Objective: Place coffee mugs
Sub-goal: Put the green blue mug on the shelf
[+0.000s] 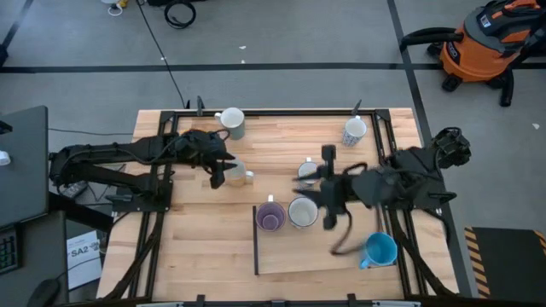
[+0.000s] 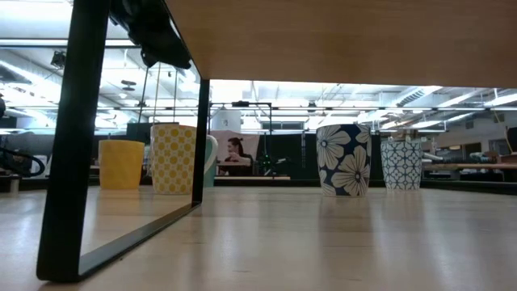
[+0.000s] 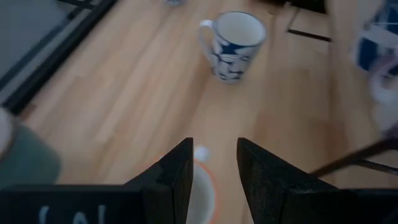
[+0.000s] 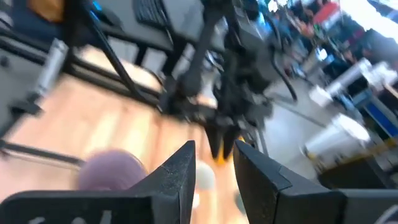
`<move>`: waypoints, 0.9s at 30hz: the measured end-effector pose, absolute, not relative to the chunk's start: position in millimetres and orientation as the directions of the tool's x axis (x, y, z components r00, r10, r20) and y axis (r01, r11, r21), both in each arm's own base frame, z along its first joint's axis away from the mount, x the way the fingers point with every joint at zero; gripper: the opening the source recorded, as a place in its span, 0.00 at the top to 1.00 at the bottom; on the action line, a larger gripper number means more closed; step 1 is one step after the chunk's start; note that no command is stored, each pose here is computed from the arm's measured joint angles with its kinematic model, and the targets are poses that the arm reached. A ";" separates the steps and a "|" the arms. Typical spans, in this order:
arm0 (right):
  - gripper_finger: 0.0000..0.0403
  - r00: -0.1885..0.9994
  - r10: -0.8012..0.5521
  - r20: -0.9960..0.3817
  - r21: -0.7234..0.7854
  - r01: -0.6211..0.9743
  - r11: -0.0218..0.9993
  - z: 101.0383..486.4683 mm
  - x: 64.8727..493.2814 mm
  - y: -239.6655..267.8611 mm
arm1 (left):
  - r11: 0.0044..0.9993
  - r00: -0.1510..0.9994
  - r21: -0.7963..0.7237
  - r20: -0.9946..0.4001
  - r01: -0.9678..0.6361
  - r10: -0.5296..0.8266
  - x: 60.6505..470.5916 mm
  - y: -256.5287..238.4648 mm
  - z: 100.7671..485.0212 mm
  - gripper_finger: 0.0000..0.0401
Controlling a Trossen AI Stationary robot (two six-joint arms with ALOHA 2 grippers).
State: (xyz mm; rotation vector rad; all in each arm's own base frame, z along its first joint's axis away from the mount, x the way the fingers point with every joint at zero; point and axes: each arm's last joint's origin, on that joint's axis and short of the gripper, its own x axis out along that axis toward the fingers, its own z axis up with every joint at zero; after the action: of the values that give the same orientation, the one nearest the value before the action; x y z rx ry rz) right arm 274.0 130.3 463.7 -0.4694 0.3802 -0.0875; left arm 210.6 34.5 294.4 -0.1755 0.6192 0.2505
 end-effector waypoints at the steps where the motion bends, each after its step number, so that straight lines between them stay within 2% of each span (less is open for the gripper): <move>1: 0.72 0.915 -0.194 -0.354 -0.460 0.010 0.888 462.1 275.6 123.2 | 0.953 0.783 -0.083 -0.592 -0.293 0.189 210.1 37.2 294.4 0.68; 11: 0.72 0.778 -0.374 -0.505 -0.389 0.182 0.903 456.0 267.2 52.6 | 0.930 0.765 -0.075 -0.594 -0.360 0.249 206.5 53.4 294.3 0.68; 21: 0.72 0.630 -0.316 -0.709 -0.233 0.214 0.949 442.6 255.2 3.8 | 0.922 0.759 -0.075 -0.595 -0.381 0.266 205.3 58.0 294.1 0.68; 27: 0.72 0.546 -0.292 -0.785 -0.200 0.223 0.954 436.2 247.7 -12.7 | 0.922 0.759 -0.075 -0.595 -0.381 0.265 205.4 58.0 294.0 0.68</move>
State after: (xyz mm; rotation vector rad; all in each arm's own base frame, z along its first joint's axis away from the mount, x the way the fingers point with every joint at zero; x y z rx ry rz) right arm 247.7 -12.7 436.2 -0.0797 0.9447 -0.3060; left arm 205.4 58.0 294.0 -0.1964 0.6165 0.3542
